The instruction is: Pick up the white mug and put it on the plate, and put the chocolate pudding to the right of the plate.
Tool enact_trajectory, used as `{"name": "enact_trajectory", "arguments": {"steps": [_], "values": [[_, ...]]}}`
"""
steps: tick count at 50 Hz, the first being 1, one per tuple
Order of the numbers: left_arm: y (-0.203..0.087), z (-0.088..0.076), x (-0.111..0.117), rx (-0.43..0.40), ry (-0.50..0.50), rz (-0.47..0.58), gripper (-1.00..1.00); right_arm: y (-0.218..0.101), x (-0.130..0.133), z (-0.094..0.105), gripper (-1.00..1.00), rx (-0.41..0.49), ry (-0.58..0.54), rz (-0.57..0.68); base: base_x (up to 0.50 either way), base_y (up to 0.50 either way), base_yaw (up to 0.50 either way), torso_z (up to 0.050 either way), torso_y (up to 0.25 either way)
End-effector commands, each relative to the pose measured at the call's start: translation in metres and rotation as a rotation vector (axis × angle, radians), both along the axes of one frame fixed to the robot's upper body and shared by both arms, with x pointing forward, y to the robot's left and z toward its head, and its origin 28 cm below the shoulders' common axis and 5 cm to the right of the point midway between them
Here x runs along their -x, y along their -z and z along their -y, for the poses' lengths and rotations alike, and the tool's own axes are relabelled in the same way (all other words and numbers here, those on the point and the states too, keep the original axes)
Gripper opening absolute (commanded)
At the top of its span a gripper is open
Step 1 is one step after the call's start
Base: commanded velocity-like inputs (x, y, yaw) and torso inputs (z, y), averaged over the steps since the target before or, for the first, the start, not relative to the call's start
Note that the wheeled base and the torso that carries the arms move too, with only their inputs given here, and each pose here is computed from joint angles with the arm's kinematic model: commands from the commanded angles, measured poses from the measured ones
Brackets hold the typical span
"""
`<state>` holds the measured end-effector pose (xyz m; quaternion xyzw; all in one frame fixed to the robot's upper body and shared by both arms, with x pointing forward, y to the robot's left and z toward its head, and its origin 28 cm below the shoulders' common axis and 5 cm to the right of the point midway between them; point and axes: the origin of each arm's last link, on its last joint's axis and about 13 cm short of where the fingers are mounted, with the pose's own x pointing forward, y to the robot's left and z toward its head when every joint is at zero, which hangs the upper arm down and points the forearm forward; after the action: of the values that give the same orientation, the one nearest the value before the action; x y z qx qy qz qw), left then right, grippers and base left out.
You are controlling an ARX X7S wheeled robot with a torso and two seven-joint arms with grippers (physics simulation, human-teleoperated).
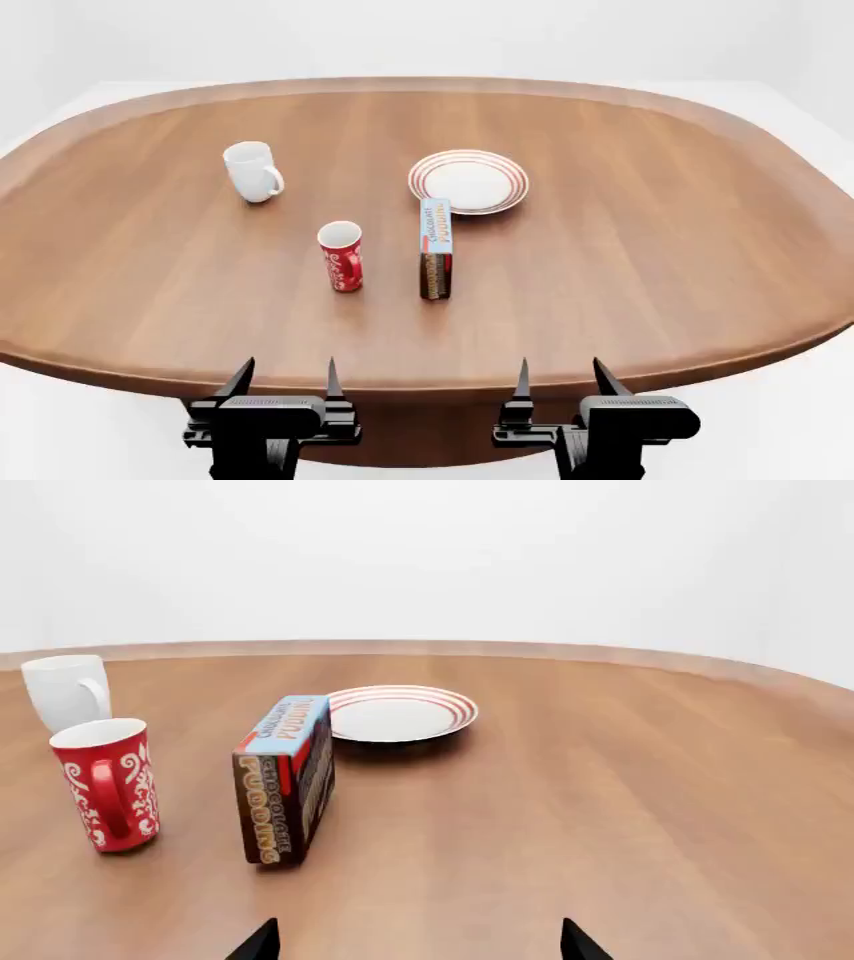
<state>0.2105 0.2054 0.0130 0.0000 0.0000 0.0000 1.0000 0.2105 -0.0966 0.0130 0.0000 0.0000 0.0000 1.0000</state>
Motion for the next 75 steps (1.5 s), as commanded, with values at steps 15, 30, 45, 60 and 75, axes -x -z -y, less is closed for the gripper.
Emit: {"name": "enact_trajectory", "arguments": {"steps": [15,30,45,60,75], "values": [[0.001,0.000,-0.001,-0.007,0.002,-0.006,1.00,0.000,0.000,-0.001,1.00,-0.008,0.000,-0.004,0.00,0.00,0.00,0.000,0.000],[0.003,0.000,-0.001,-0.024,-0.005,-0.025,1.00,0.002,0.001,-0.003,1.00,-0.009,0.002,-0.015,0.00,0.00,0.00,0.000,0.000],[-0.011,-0.007,-0.003,-0.050,-0.056,0.037,1.00,-0.013,-0.004,0.005,1.00,-0.031,0.048,0.026,0.00,0.00,0.00,0.000,0.000],[-0.151,-0.059,0.034,-0.061,-0.447,0.666,1.00,-0.155,0.022,0.051,1.00,-0.097,0.309,0.845,0.00,0.00,0.00,0.000,0.000],[-0.180,-0.071,0.064,-0.085,-0.558,0.856,1.00,-0.182,0.041,0.055,1.00,-0.070,0.320,1.080,0.00,0.00,0.00,0.000,0.000]]}}
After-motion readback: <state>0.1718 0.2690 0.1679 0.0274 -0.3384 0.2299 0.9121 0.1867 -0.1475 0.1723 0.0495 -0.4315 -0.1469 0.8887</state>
